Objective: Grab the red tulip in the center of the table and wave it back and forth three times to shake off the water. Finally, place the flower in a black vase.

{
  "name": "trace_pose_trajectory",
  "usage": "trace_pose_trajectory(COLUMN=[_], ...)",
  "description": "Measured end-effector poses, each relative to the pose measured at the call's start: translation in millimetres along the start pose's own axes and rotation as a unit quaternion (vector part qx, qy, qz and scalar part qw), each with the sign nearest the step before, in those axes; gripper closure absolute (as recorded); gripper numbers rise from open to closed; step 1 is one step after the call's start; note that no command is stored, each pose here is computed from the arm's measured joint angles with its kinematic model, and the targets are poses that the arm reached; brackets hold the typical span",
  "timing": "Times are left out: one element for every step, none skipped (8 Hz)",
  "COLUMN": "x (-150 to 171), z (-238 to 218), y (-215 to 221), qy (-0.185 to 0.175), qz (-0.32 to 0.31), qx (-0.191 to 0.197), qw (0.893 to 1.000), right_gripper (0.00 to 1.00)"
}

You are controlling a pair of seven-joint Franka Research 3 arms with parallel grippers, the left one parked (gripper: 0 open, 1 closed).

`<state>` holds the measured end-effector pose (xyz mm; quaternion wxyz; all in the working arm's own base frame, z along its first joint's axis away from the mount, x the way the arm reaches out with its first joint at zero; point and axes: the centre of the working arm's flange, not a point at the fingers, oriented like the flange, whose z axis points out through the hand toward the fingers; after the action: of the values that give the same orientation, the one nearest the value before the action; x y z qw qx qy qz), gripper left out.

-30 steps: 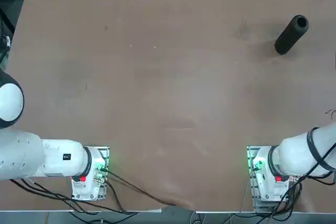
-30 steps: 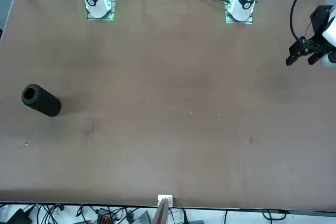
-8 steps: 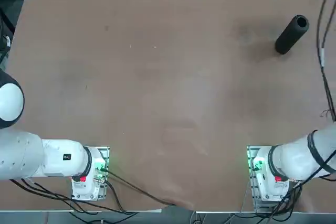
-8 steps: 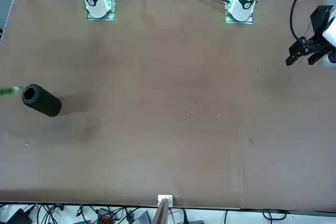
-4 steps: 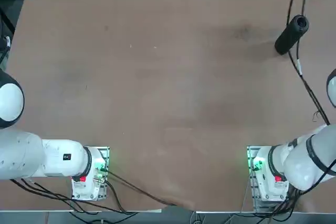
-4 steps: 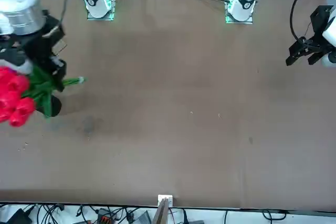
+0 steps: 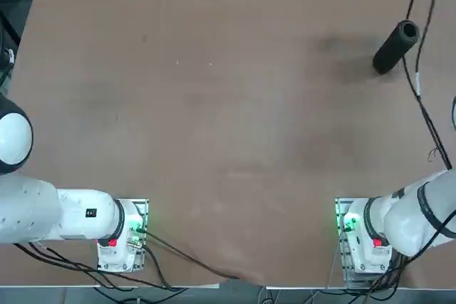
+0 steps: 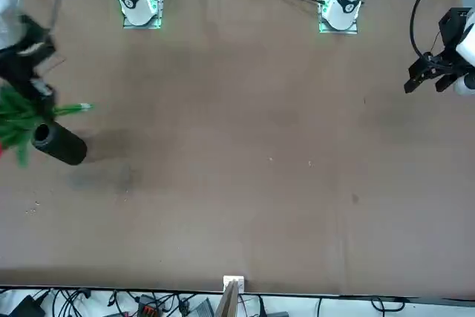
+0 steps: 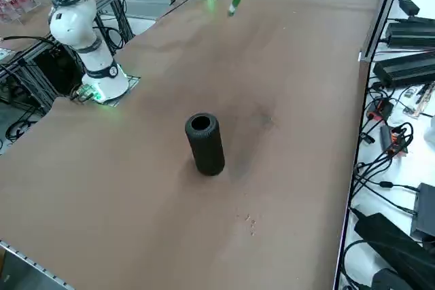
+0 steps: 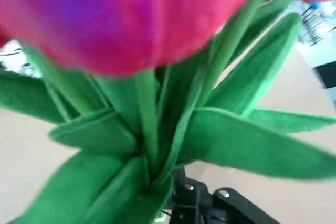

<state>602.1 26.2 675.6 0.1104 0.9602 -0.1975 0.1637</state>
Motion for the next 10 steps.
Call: trace_pose_trajectory(x=[25.6,45.2,56.6,60.9,59.8,57.0,52.2,42.3,26.7,8.6], z=[11.7,20.4,26.2,29.8,34.5,45.0,61.8,83.7,106.7,127.8], y=[57.1,108.6,147.3,166.6,167.4,159.6,156.3,160.4,167.6,170.6], qy=[0.013,0.032,0.045,0.049,0.044,0.045,0.061,0.077,0.088,0.094], qz=[-0.019,-0.025,-0.023,-0.018,-0.018,-0.022,-0.018,-0.003,0.018,0.032], qx=[-0.012,-0.022,-0.029,-0.03,-0.026,-0.019,-0.007,0.007,0.021,0.035], qw=[1.0,0.999,0.998,0.998,0.999,0.999,0.998,0.997,0.996,0.994], right_gripper=[0.85,0.85,0.85,0.85,0.85,0.85,0.85,0.85,0.85,0.85])
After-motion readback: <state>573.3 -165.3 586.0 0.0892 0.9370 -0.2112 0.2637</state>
